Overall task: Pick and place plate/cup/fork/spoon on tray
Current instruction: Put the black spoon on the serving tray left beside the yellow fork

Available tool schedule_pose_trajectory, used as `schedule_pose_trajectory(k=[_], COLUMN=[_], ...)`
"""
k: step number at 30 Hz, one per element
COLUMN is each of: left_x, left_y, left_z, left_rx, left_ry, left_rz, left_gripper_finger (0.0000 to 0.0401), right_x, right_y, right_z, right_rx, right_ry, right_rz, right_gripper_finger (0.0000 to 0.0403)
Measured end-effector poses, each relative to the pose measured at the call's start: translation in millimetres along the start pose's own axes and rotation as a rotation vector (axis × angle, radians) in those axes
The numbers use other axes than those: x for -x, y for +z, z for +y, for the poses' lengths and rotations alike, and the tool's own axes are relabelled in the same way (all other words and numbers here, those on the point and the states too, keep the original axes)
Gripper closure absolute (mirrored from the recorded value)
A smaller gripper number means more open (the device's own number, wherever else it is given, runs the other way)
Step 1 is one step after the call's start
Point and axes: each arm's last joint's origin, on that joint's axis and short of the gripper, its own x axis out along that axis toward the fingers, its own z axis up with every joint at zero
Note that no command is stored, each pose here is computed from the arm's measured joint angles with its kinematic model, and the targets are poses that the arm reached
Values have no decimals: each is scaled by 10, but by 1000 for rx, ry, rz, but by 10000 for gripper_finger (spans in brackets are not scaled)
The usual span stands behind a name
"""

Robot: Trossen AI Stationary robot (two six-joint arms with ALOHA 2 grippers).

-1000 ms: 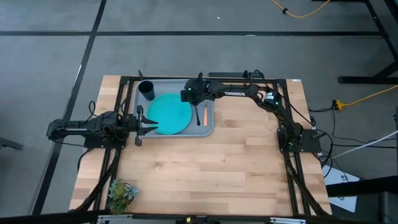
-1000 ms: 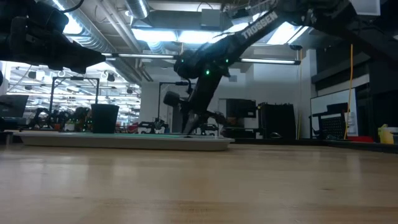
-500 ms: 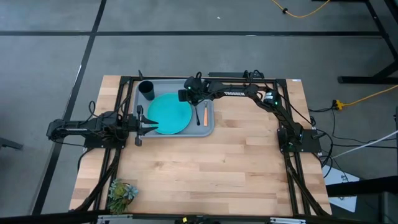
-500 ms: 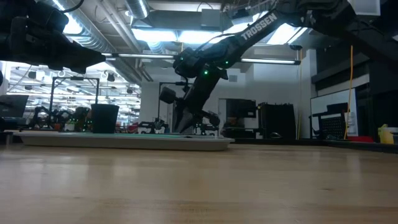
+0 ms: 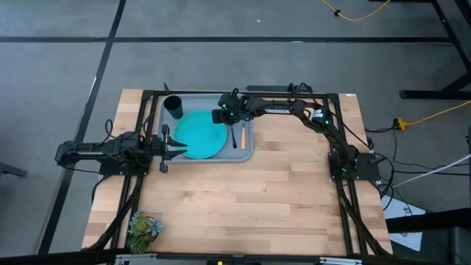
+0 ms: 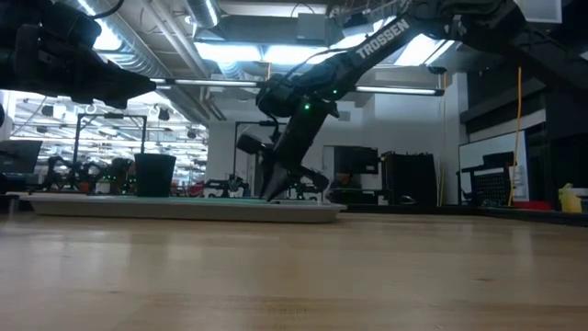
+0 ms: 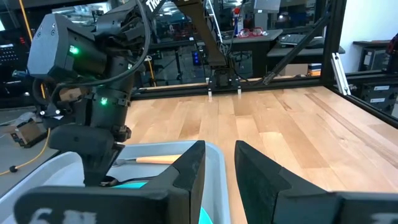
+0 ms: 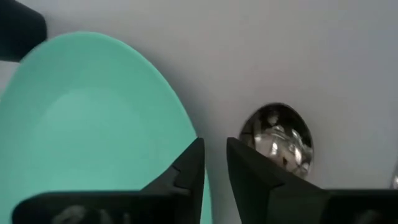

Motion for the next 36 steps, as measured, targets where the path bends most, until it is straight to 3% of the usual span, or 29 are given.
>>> schedule_pose_trajectory(k=[7, 11, 16, 27, 36], left_x=[0, 0, 0, 0, 0], left_y=[1, 0, 0, 0, 0], left_z=[0, 0, 0, 0, 0], left_rx=[0, 0, 0, 0, 0], left_ry=[0, 0, 0, 0, 0], left_rz=[0, 0, 0, 0, 0], left_gripper_finger=[321, 321, 321, 321, 321], right_x=[46, 264, 318, 297, 270], right_y=[-127, -206, -430, -606, -692], right_z=[72, 182, 156, 223, 262], right_rx=[30, 53, 41, 69, 63], right_ry=[-39, -72, -190, -190, -190], right_rz=[-25, -65, -8, 11, -12], right_gripper_finger=[334, 334, 334, 336, 393])
